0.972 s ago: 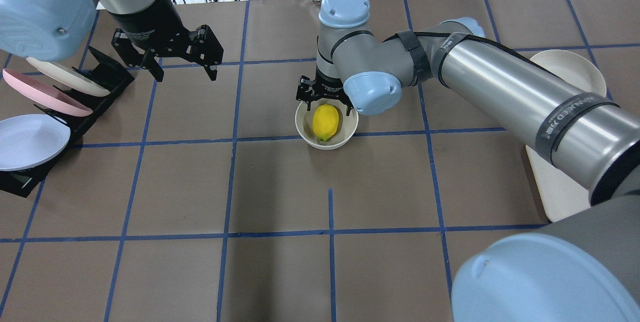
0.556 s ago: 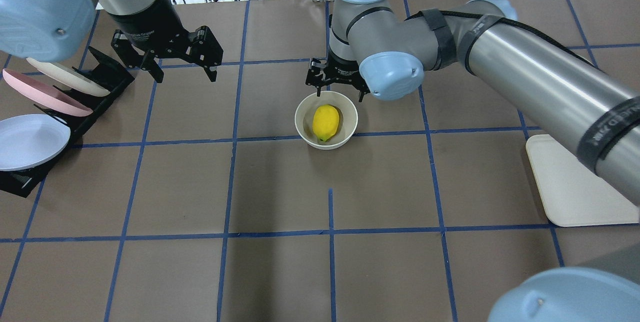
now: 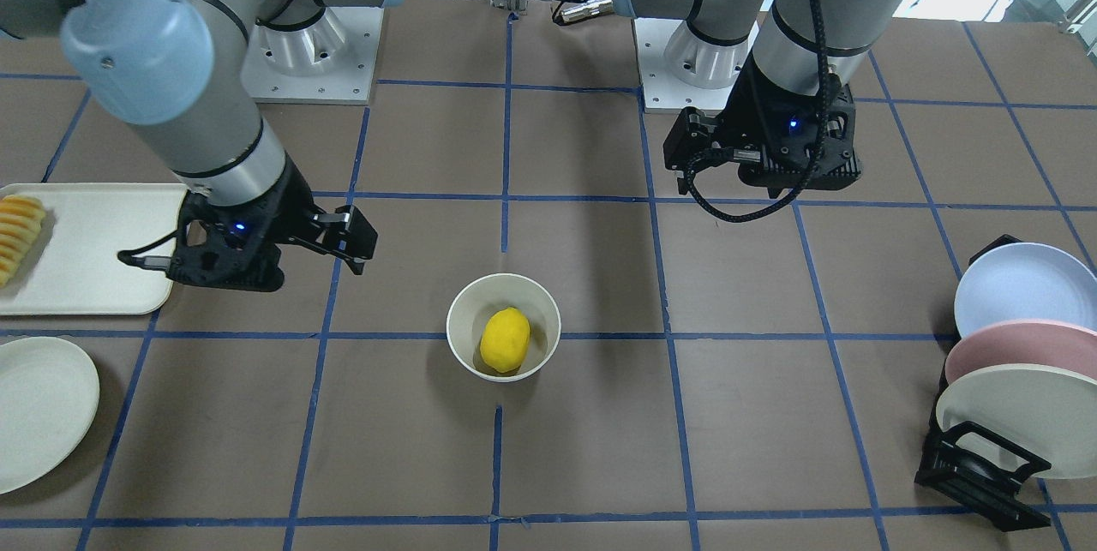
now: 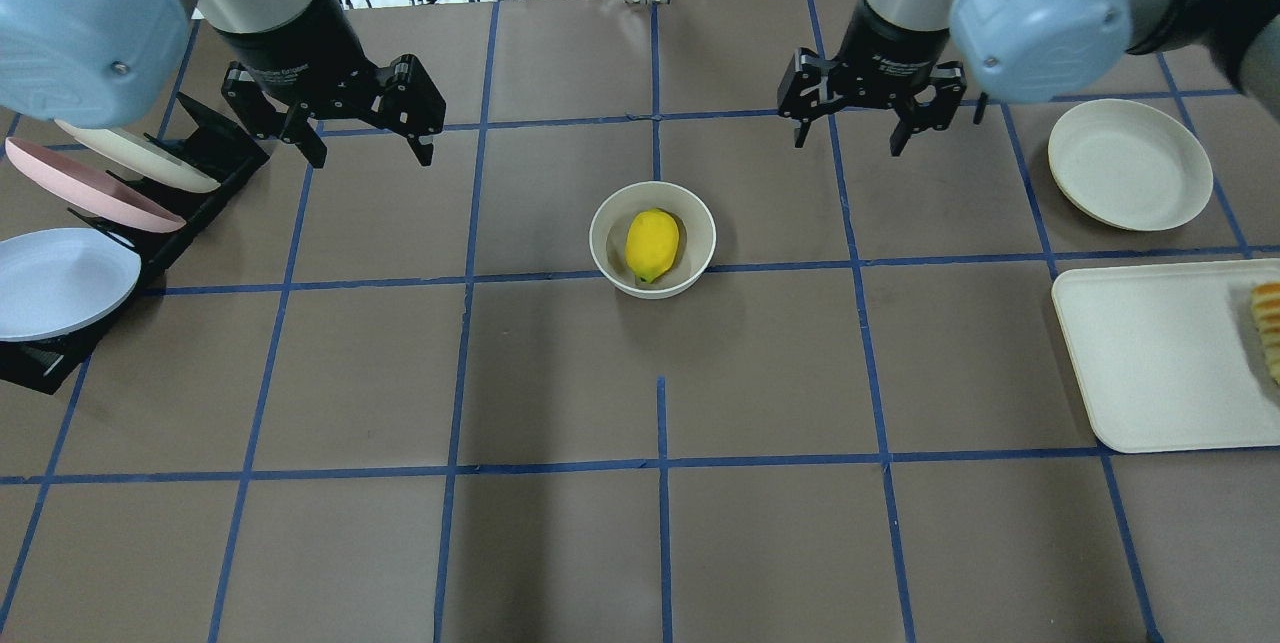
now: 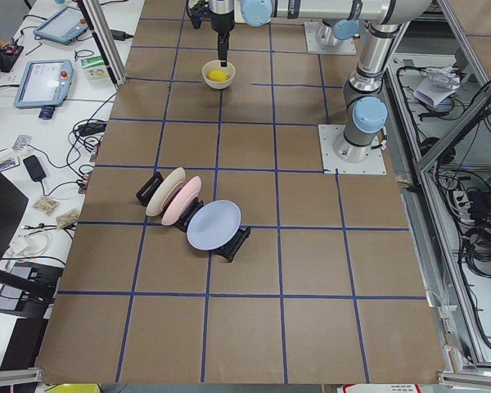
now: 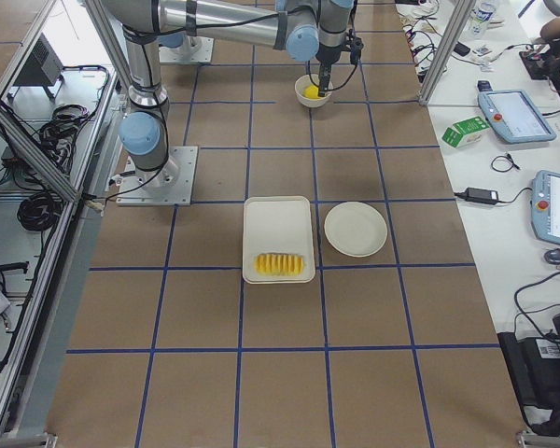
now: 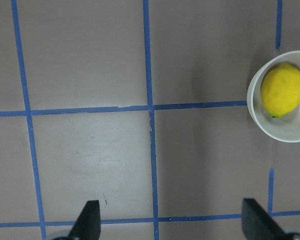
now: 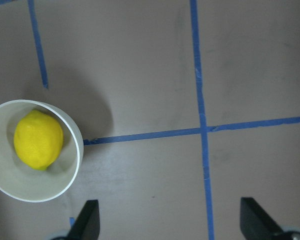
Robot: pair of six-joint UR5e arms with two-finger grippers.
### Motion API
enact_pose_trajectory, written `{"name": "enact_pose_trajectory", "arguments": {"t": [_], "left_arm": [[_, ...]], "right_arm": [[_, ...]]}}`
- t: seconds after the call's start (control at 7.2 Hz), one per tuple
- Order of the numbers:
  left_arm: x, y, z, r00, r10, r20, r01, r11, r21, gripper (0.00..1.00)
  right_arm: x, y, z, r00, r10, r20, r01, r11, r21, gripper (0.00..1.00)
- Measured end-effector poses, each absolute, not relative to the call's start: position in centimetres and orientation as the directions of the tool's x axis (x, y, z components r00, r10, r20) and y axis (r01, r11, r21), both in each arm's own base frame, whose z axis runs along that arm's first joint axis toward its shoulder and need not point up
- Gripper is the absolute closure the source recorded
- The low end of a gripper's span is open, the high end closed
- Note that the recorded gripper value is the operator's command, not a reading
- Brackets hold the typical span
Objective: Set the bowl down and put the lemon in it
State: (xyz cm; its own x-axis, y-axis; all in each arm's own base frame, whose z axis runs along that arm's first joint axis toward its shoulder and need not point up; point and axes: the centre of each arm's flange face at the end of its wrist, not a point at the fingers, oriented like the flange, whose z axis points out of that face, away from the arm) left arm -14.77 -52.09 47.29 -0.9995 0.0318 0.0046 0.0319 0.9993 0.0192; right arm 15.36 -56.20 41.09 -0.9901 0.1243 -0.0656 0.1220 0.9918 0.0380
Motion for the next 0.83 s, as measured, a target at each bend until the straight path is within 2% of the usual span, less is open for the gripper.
{"name": "enact_pose_trajectory", "arguments": {"t": [0.42,0.83], "left_arm": [[-15.0,-51.9,47.5,-0.999,0.036,0.002,0.036,0.999,0.014,0.00],[-15.1,-51.8,47.7,-0.999,0.037,0.002,0.037,0.999,0.011,0.00]], "right_arm": [[13.7,-51.1,46.8,-0.992,0.121,-0.026,0.120,0.992,0.041,0.00],[13.6,-49.6,47.8,-0.993,0.116,-0.011,0.115,0.992,0.055,0.00]]}}
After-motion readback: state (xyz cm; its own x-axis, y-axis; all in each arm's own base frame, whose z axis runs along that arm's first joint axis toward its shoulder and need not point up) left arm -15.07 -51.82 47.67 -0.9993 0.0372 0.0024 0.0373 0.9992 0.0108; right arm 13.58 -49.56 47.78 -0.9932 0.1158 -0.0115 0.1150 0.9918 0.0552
